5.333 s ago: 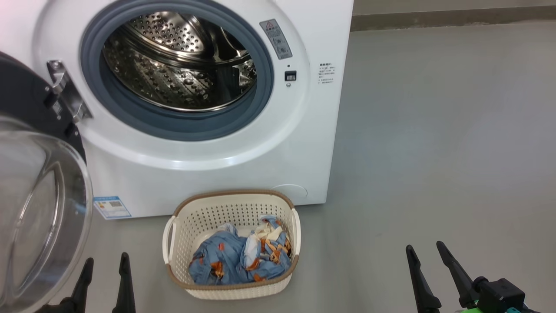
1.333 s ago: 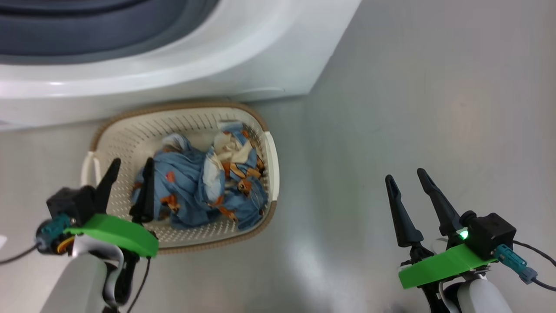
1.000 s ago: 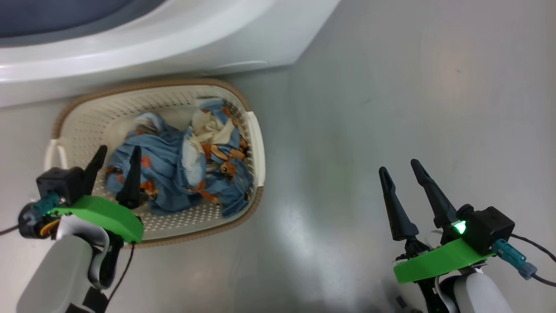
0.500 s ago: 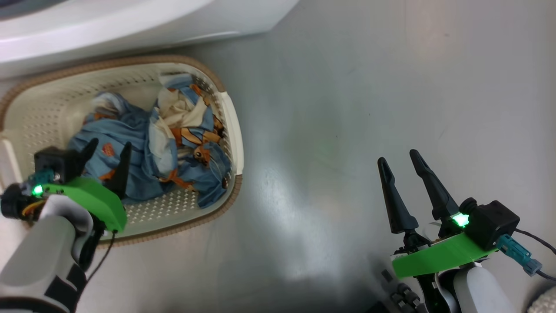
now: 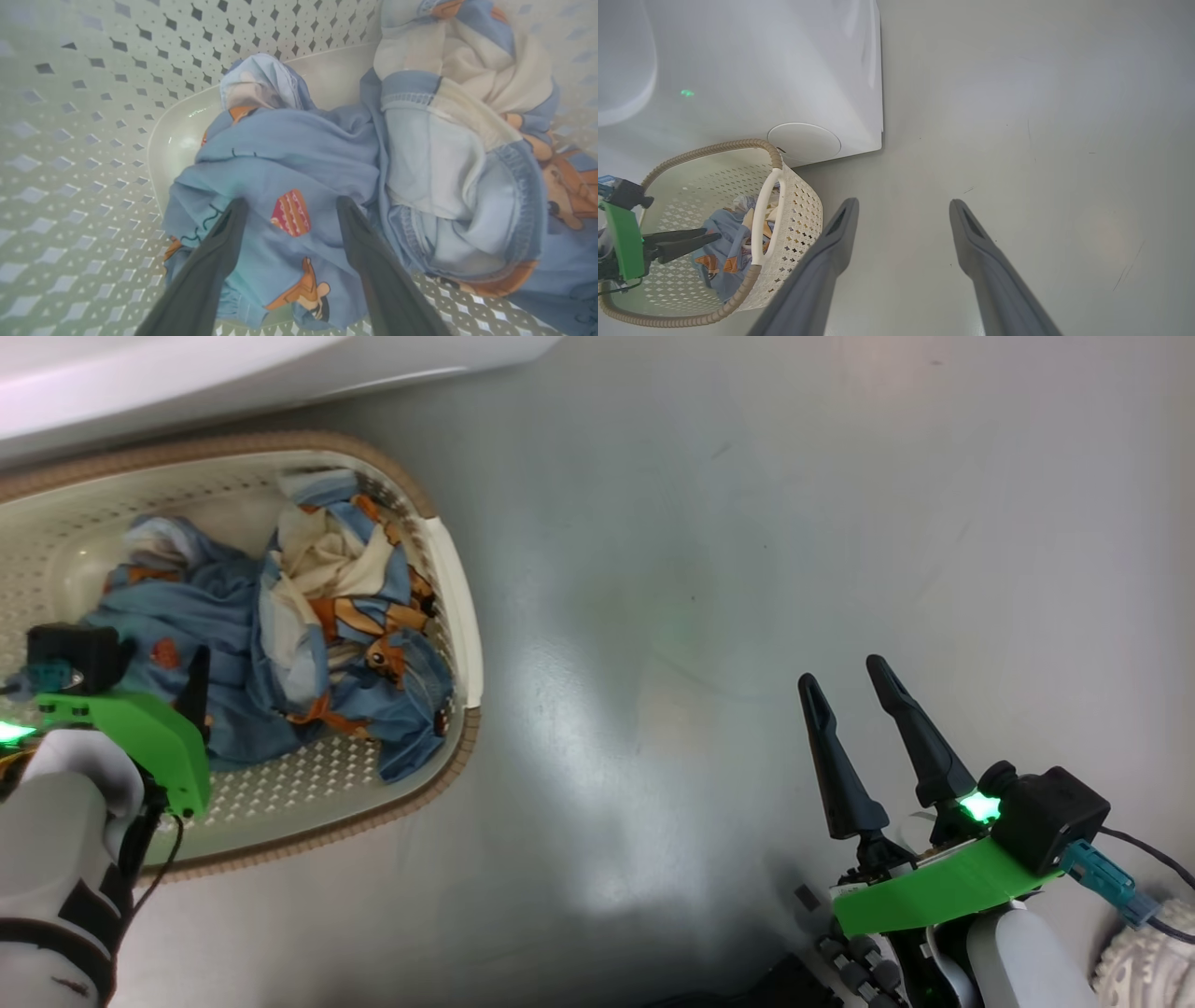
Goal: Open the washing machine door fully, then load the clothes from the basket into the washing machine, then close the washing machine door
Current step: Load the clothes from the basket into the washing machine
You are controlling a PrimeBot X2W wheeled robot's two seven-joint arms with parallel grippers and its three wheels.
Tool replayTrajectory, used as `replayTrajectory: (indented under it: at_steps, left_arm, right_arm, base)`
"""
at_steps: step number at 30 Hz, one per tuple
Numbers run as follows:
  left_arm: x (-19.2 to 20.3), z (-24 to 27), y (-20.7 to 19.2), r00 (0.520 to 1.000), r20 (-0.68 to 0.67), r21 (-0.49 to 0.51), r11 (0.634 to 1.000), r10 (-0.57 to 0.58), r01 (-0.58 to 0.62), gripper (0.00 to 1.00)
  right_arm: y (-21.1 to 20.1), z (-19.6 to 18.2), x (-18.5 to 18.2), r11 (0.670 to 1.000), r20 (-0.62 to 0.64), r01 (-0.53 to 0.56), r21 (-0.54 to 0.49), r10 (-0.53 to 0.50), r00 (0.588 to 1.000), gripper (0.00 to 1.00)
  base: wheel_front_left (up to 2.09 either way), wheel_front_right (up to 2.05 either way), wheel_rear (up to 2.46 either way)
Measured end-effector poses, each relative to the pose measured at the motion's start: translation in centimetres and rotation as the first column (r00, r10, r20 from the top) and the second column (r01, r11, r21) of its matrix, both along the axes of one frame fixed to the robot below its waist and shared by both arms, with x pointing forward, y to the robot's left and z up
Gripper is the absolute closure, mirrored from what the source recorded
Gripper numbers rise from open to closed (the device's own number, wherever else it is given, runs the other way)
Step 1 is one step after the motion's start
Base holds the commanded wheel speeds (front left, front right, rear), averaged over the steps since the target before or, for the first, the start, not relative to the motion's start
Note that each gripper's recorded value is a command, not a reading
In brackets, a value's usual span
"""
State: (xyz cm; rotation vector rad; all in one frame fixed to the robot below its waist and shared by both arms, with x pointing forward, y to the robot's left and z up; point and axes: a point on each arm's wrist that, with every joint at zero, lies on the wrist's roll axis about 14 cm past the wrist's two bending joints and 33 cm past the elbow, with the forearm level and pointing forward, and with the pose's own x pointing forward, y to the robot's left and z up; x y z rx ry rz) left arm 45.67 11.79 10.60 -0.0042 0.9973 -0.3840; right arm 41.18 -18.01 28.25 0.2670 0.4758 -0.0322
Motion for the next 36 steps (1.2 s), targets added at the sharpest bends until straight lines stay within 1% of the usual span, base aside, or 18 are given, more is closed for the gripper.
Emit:
replayTrajectory:
  at_steps: [5, 12, 17, 18, 19, 20, 21, 26, 32, 36]
  left_arm:
    - [-0.1, -1.1, -0.2, 0.999, -0.032, 0.027, 0.999, -0.022, 0.023, 0.00]
    - [-0.1, -2.5, -0.9, 0.994, -0.074, 0.112, 0.989, -0.086, 0.094, 0.00]
    - [-0.2, -3.4, -1.5, 0.989, -0.103, 0.137, 0.983, -0.110, 0.124, 0.00]
    - [-0.1, -3.5, -1.6, 0.988, -0.107, 0.138, 0.982, -0.111, 0.126, 0.18]
    - [0.1, -3.5, -1.8, 0.988, -0.106, 0.136, 0.983, -0.114, 0.128, 0.56]
    - [0.3, -3.6, -1.9, 0.988, -0.103, 0.135, 0.982, -0.116, 0.129, 0.81]
    - [0.4, -3.7, -2.0, 0.988, -0.103, 0.135, 0.982, -0.119, 0.132, 1.00]
    - [0.6, -3.8, -2.0, 0.988, -0.100, 0.137, 0.981, -0.121, 0.134, 1.00]
    - [1.5, -2.1, -1.5, 0.995, -0.036, 0.113, 0.989, -0.095, 0.099, 1.00]
    - [1.1, -1.1, -1.4, 0.996, -0.022, 0.098, 0.991, -0.089, 0.091, 1.00]
  right_arm:
    - [-0.6, -0.1, -0.3, 1.000, -0.009, 0.024, 0.000, -0.024, 1.000, 0.00]
    - [-1.1, 0.3, -0.9, 0.999, -0.016, 0.052, 0.011, -0.051, 0.999, 0.00]
    - [-1.7, 0.9, -1.2, 0.998, -0.011, 0.069, -0.001, -0.069, 0.998, 0.00]
    - [-1.9, 1.0, -1.3, 0.997, -0.010, 0.073, -0.003, -0.073, 0.997, 0.00]
    - [-2.0, 1.1, -1.3, 0.997, -0.009, 0.081, -0.002, -0.081, 0.997, 0.00]
    - [-2.2, 1.2, -1.4, 0.996, -0.008, 0.088, -0.001, -0.088, 0.996, 0.00]
    - [-2.3, 1.2, -1.5, 0.996, -0.010, 0.092, -0.004, -0.092, 0.996, 0.00]
    - [-2.7, 1.5, -1.7, 0.994, -0.008, 0.105, -0.008, -0.105, 0.994, 0.00]
    - [-2.7, 2.5, -1.1, 0.994, 0.027, 0.105, 0.000, -0.105, 0.994, 0.00]
    - [-2.7, 3.0, -0.7, 0.995, 0.047, 0.105, 0.004, -0.105, 0.993, 0.00]
  base:
    - [0.00, 0.00, 0.00]
    - [0.00, 0.00, 0.00]
    - [0.00, 0.00, 0.00]
    - [0.00, 0.00, 0.00]
    - [0.00, 0.00, 0.00]
    - [0.00, 0.00, 0.00]
    - [0.00, 0.00, 0.00]
    - [0.00, 0.00, 0.00]
    - [0.00, 0.00, 0.00]
    - [0.00, 0.00, 0.00]
